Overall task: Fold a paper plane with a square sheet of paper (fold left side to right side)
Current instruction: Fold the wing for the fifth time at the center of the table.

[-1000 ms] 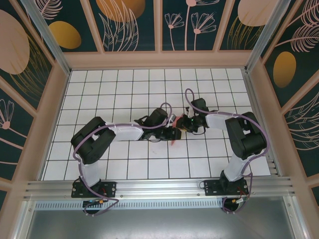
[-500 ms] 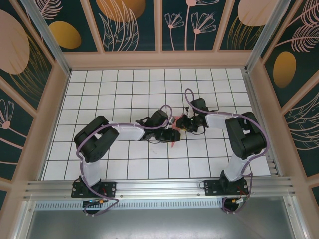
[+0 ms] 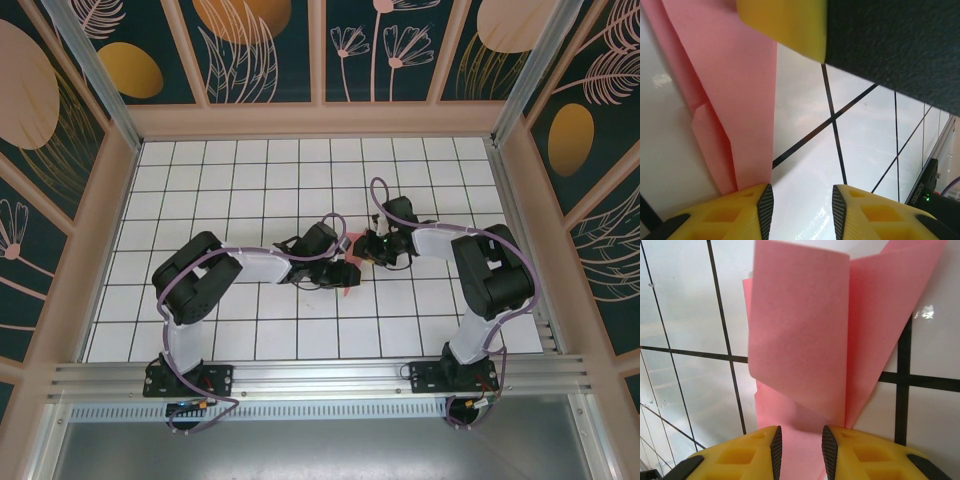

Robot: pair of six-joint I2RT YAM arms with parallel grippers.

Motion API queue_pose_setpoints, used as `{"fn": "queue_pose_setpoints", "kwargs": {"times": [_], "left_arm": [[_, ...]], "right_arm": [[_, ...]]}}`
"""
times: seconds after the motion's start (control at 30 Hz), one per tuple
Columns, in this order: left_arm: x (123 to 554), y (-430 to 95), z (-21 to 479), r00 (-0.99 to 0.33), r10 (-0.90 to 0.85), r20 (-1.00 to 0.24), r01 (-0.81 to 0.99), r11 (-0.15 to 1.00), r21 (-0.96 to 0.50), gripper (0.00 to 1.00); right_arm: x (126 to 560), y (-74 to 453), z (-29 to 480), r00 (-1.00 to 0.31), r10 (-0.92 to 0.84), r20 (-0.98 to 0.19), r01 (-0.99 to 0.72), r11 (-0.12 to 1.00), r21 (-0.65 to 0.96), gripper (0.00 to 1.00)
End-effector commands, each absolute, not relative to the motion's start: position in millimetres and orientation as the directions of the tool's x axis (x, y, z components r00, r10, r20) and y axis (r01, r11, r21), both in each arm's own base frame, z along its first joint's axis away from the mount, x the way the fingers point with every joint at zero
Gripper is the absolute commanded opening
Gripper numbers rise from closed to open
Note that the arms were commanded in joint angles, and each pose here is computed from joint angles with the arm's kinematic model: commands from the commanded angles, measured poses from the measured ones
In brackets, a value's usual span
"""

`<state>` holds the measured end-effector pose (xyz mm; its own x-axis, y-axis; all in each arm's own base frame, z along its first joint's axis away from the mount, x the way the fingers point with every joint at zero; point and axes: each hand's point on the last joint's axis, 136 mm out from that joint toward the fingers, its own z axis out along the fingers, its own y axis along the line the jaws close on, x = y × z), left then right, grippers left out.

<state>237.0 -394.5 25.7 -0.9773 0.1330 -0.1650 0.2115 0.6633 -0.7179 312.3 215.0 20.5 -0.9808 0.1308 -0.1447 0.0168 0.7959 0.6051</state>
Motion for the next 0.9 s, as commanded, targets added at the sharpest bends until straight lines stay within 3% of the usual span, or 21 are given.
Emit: {"fn": "queue_pose_setpoints", "kwargs": {"times": [0.0,0.3,0.4,0.7,0.87], "left_arm": [[217.2,-366.9,-18.3,-0.987,0.147,-0.057,0.152,0.789,-0.595,0.38],[210.5,-362.0,-33.8,-0.987,0.158,-0.026,0.147,0.829,-0.540,0.35],[210.6,-361.5,-35.5,-0.988,0.154,-0.022,0.141,0.833,-0.535,0.30],[212.6,-360.4,-35.3,-0.990,0.142,-0.024,0.134,0.839,-0.528,0.25],[212.7,-359.5,-34.8,-0.990,0.141,-0.027,0.134,0.841,-0.525,0.24]], "right_arm": [[315.4,207.6,15.8,-0.977,0.137,-0.163,0.024,0.830,0.558,0.33],[334.0,203.9,65.7,-0.948,0.179,-0.262,-0.023,0.784,0.620,0.33],[333.8,192.1,79.4,-0.939,0.199,-0.282,-0.020,0.785,0.619,0.32],[291.6,203.5,73.4,-0.960,0.177,-0.215,-0.023,0.719,0.695,0.18],[288.6,220.0,66.7,-0.965,0.171,-0.200,-0.029,0.685,0.728,0.15]]}}
